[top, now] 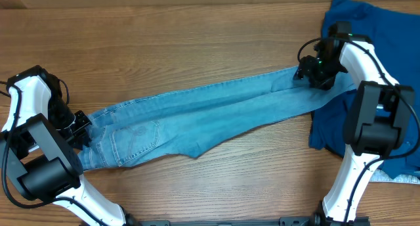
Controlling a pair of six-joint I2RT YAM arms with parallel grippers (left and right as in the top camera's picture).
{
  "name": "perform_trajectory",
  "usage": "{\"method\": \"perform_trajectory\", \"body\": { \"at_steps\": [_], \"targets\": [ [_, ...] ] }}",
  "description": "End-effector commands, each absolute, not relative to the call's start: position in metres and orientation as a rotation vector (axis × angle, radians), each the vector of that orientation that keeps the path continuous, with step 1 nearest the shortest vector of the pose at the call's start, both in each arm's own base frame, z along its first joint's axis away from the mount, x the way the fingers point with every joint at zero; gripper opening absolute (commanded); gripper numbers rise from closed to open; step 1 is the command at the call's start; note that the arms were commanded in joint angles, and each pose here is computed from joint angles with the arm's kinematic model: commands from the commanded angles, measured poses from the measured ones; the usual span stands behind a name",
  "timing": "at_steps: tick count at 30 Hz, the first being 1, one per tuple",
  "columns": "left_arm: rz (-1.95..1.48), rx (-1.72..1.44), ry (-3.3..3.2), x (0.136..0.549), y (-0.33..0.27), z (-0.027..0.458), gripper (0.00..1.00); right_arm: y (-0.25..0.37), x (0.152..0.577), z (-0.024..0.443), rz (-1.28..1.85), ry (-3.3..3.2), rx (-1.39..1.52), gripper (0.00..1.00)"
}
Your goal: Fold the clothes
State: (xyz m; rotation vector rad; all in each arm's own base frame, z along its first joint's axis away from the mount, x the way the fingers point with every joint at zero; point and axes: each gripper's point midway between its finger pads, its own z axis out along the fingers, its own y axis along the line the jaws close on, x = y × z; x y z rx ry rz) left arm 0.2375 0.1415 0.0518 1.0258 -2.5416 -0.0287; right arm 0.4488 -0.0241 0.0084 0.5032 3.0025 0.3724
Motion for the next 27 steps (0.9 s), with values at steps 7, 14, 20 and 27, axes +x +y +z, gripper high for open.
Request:
{"method": "perform_trajectory", "body": {
  "at_steps": [7, 14, 20, 27],
  "targets": [
    [-0.141, 1.051, -2.504, 0.225, 0.153, 0.047, 0.12, -0.070, 0.426, -0.027, 0.193, 3.070, 0.642, 0.68],
    [-0.346, 1.161, -2.454, 0.214, 0.170, 0.035, 0.25, -0.068, 0.417, -0.027, 0.196, 3.106, 0.653, 0.70],
    [-0.369, 1.249, -2.599, 0.249, 0.188, 0.022, 0.49, -0.067, 0.411, -0.027, 0.197, 3.129, 0.658, 0.70],
    [-0.244, 1.218, -2.679, 0.265, 0.181, 0.016, 0.49, -0.065, 0.409, -0.027, 0.205, 3.139, 0.658, 0.70]
  ]
}}
